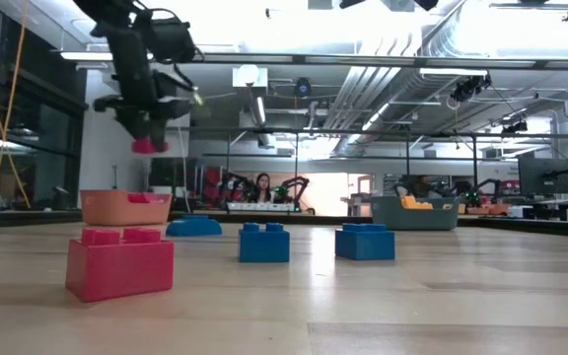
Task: Sort blocks
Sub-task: Put the red game piece into the orange bin, then put the blue game piece into the green bin
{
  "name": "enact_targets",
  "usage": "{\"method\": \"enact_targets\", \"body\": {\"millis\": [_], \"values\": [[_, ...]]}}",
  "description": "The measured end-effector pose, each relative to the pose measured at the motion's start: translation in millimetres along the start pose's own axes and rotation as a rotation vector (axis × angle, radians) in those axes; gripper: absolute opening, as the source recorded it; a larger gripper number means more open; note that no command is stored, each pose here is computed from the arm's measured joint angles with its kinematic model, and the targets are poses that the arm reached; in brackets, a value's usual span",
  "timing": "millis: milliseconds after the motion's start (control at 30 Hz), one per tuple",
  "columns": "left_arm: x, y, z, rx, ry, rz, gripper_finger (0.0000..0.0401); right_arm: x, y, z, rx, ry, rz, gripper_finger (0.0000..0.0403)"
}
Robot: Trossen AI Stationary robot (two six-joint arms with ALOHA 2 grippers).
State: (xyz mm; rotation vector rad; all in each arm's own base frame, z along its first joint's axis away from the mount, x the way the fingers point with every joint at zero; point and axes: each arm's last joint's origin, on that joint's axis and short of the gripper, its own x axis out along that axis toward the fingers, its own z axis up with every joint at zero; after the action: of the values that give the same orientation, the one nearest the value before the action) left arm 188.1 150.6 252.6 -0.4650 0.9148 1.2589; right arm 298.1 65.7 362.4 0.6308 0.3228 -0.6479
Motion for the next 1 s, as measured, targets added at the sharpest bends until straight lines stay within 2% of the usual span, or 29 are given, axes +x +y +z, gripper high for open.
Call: {"method": "enact_targets", "body": {"millis": [100,333,400,533,633,1000], "values": [[2,9,-5,0.014,0.016,0.032,0.0108,0,0,0,0.000,0.000,0.000,0.0161],[24,14,-37,0.034,0.121,0.091,0.0108,0,0,0,0.000,0.005,0.003,0.0161],[27,15,-43,0.031,0.137,0.100,0.0121,0,0,0,0.001,0.004,0.001,0.0161],[29,15,-44,0.033,0.138,0.097,0.0173,1,-1,1,0.003,0.003,-0.001,0.0161],[29,14,-44,0.028,0.130,0.092,0.0198,2,-1,2,0.006,0.002,-0.004,0.0161],[29,13,-44,0.023,0.145,0.061,0.0210,2,-1,2,0.007,0.002,-0.004,0.0161]]}}
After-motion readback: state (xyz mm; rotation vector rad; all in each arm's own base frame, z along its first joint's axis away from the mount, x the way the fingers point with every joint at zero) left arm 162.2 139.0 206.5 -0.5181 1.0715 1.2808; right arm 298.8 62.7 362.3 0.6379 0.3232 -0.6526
